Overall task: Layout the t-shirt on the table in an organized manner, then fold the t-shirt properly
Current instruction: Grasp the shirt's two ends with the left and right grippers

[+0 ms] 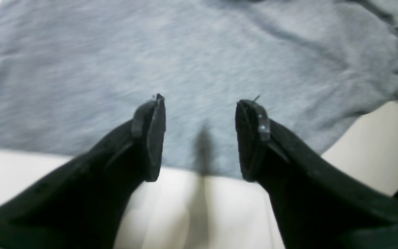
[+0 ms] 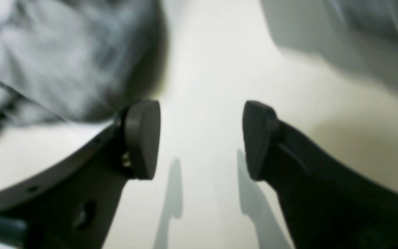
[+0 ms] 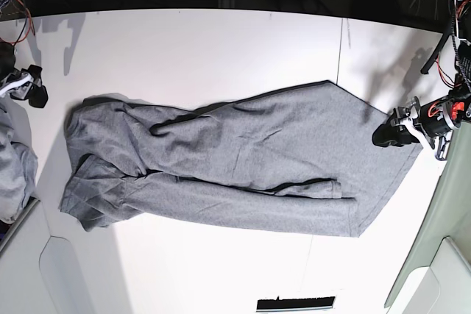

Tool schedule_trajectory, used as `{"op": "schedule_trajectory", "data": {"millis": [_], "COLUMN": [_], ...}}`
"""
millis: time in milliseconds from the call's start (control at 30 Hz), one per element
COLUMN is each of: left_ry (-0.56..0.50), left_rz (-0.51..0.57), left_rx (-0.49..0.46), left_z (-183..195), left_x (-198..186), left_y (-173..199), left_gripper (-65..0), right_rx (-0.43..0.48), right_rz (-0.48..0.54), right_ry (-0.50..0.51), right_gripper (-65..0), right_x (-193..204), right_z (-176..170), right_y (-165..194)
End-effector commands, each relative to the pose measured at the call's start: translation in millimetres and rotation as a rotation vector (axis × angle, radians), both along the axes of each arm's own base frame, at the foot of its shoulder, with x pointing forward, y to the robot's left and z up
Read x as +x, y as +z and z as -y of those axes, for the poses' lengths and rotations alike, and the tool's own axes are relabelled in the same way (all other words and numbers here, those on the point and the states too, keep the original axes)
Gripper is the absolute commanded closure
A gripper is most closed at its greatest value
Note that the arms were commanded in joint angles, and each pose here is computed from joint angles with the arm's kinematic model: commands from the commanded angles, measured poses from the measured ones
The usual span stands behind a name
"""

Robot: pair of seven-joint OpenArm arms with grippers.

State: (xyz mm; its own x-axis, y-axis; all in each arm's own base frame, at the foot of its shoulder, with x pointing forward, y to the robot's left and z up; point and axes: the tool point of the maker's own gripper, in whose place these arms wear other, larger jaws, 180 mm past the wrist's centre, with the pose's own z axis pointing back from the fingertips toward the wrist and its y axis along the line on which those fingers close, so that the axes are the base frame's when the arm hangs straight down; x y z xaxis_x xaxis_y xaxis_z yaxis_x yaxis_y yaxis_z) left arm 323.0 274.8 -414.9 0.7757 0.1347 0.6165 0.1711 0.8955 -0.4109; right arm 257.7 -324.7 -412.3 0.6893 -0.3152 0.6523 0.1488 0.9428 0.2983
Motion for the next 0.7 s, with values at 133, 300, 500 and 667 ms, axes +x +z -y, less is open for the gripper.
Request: {"op": "schedule_trajectory", "data": {"millis": [133, 300, 500, 667], "left_ry": [-0.004, 0.002, -0.015, 0.027], "left_rz": [0.011, 0.04, 0.059, 0.089], "left_rx": [-0.006, 0.004, 0.106, 0.178], "left_z": [1, -1, -11, -21], "left_x": [-3, 4, 6, 12], "left_y": [1, 6, 1, -2], "left_gripper": [-34.8, -34.8, -34.8, -34.8], "right_rx": [0.029, 0.035, 0.075, 0.05], "right_rz": [0.019, -0.014, 0.032, 0.042], "right_ry": [0.061, 0.155, 0.127, 0.08], "right_gripper": [-36.9, -36.9, -36.9, -36.9], "right_x": [9, 15, 25, 43], "right_z": [-31, -80, -112, -118], "right_y": [-11, -30, -36, -35]}}
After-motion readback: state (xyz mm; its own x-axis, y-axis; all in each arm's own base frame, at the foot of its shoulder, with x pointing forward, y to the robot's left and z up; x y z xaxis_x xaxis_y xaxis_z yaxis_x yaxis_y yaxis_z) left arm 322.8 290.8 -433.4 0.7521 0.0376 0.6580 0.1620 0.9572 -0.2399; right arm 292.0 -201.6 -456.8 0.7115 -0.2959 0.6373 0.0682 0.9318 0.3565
